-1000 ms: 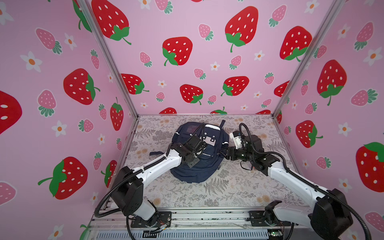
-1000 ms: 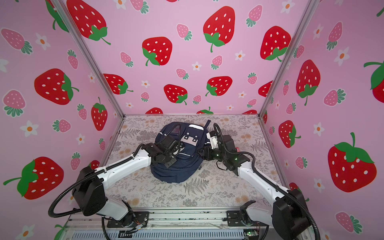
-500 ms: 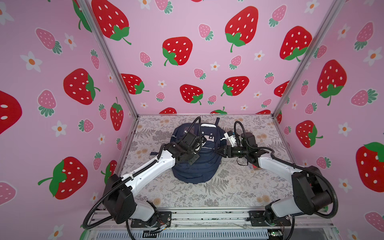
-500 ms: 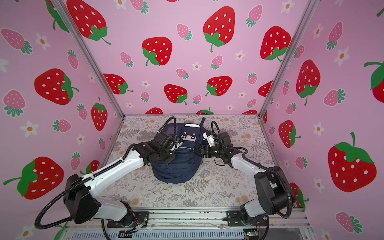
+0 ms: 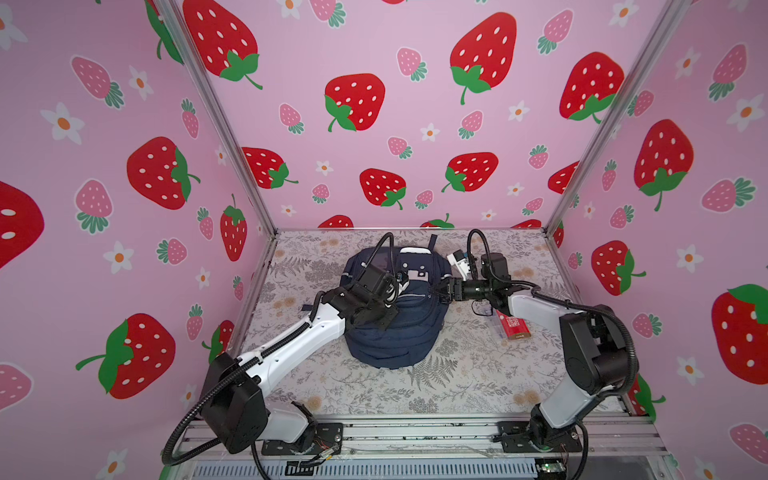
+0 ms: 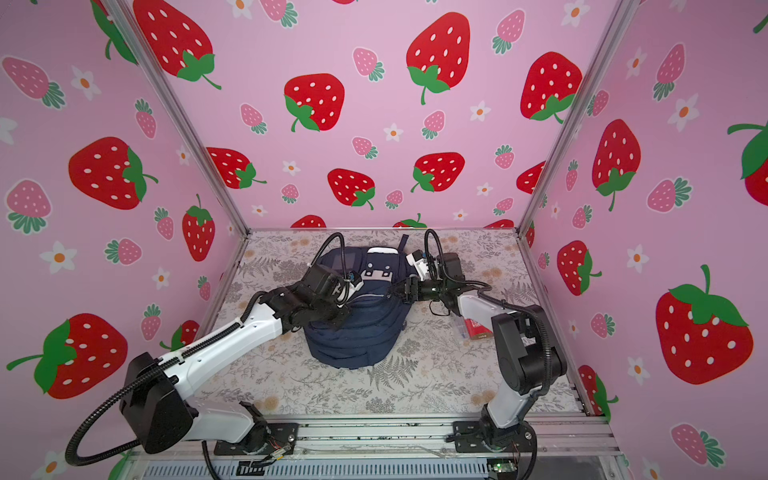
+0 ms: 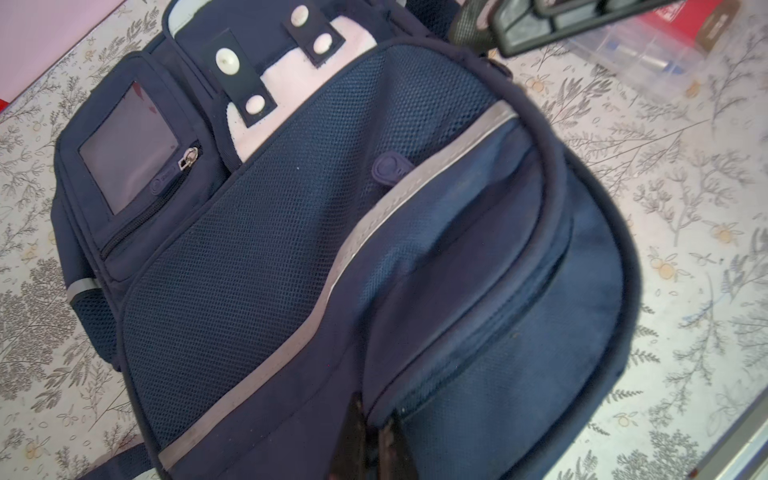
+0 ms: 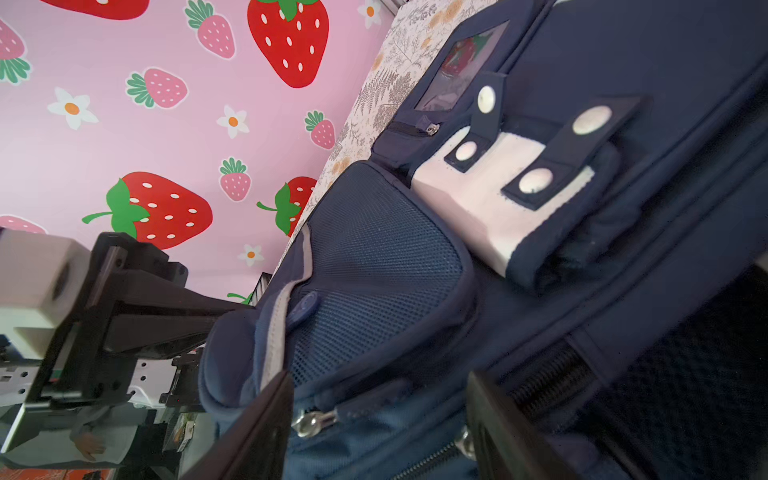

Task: Pack the student bag

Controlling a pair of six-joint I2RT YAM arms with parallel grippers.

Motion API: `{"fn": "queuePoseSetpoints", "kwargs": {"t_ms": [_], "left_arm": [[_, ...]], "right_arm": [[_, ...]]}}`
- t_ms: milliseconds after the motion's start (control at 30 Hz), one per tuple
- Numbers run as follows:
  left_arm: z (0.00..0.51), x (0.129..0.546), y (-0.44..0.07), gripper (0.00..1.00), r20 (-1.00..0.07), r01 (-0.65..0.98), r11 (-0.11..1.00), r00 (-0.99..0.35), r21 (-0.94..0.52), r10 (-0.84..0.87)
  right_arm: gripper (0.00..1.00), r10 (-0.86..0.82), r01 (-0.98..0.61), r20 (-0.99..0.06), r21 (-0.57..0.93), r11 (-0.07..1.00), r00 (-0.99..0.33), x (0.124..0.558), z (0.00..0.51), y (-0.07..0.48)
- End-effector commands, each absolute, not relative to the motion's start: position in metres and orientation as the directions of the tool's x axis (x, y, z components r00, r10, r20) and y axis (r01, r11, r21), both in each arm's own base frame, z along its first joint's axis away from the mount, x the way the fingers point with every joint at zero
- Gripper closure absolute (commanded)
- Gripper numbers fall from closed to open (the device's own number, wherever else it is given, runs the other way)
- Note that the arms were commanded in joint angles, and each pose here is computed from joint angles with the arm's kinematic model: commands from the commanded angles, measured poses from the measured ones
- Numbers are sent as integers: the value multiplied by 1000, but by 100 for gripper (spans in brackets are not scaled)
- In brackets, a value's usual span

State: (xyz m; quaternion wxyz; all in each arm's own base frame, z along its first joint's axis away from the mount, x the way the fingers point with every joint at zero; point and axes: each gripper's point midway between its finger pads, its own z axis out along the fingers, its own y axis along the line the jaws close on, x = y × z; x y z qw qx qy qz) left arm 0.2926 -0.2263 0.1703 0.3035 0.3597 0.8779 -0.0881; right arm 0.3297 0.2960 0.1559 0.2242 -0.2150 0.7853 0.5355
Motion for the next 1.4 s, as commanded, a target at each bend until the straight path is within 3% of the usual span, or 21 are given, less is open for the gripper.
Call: {"fn": "queuePoseSetpoints", "kwargs": {"t_ms": [0, 467, 833, 1367], "left_arm": [[208, 295, -247, 100, -725, 701, 712, -502, -22, 472], [209, 295, -255, 100, -750, 702, 704, -522, -107, 407], [193, 326, -228, 100, -722, 570, 820, -589, -53, 363], [189, 322, -232, 100, -740, 580, 810, -581, -85, 338]], "right_arm": [[32, -108, -599, -592, 761, 249, -798, 322, 162, 300], [35, -128, -580, -566, 802, 141, -814, 310, 163, 313], [45, -143, -605, -590, 789, 105, -794, 280, 182, 313], [82, -205, -613, -580, 771, 173, -788, 274, 178, 337]]}}
